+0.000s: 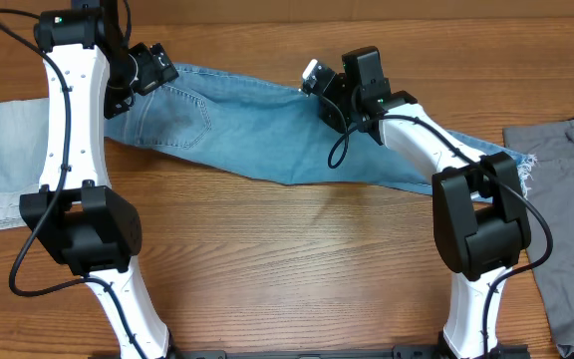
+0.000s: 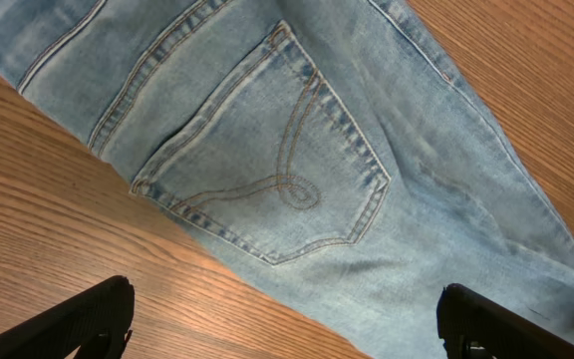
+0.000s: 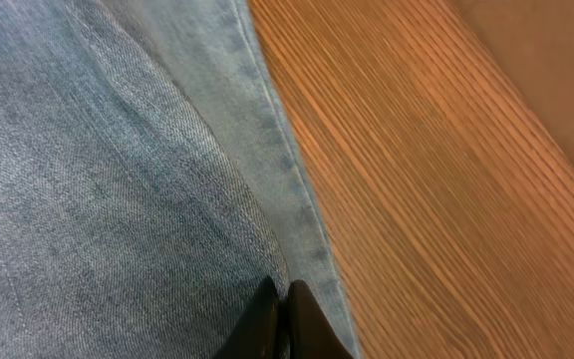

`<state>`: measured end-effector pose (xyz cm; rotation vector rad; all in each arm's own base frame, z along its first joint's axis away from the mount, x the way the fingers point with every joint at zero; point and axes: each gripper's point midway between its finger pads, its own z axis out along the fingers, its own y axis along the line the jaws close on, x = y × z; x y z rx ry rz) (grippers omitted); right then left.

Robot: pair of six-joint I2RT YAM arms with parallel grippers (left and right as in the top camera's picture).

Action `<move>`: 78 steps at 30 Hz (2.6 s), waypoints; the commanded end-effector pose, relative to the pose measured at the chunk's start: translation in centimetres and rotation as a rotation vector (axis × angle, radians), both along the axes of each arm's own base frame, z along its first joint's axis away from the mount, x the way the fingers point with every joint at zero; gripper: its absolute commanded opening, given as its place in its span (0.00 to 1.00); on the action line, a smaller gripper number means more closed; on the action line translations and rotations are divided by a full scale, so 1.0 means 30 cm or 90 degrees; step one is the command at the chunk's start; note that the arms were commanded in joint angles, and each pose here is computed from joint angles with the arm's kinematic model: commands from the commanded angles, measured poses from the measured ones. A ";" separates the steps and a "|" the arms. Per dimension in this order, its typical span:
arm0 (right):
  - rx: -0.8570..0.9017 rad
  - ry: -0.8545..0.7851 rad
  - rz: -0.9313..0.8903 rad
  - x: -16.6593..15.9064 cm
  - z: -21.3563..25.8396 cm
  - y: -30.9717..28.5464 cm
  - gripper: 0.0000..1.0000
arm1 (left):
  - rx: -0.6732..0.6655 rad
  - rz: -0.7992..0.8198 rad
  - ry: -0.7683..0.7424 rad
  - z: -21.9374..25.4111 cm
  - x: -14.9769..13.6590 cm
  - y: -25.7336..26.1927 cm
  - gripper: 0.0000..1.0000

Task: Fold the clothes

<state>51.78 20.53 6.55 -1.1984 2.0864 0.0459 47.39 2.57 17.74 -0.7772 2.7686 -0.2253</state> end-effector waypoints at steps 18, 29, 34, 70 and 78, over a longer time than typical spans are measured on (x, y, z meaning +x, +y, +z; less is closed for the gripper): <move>0.104 -0.077 -0.284 0.072 0.356 -0.188 0.98 | -0.004 0.001 -0.014 0.031 0.002 -0.006 1.00; 0.103 0.356 -0.683 -0.374 0.055 -0.403 0.04 | -0.004 0.001 -0.014 0.031 0.002 -0.006 1.00; 0.108 0.390 -0.724 -0.406 -0.093 -0.421 0.04 | -0.004 0.001 -0.014 0.031 0.001 -0.006 1.00; 0.095 0.250 -0.956 -0.322 -0.068 -0.886 0.04 | -0.004 0.001 -0.014 0.031 0.002 -0.006 1.00; 0.129 0.320 -0.969 -0.370 -0.183 -0.930 0.04 | -0.004 0.001 -0.014 0.031 0.002 -0.006 1.00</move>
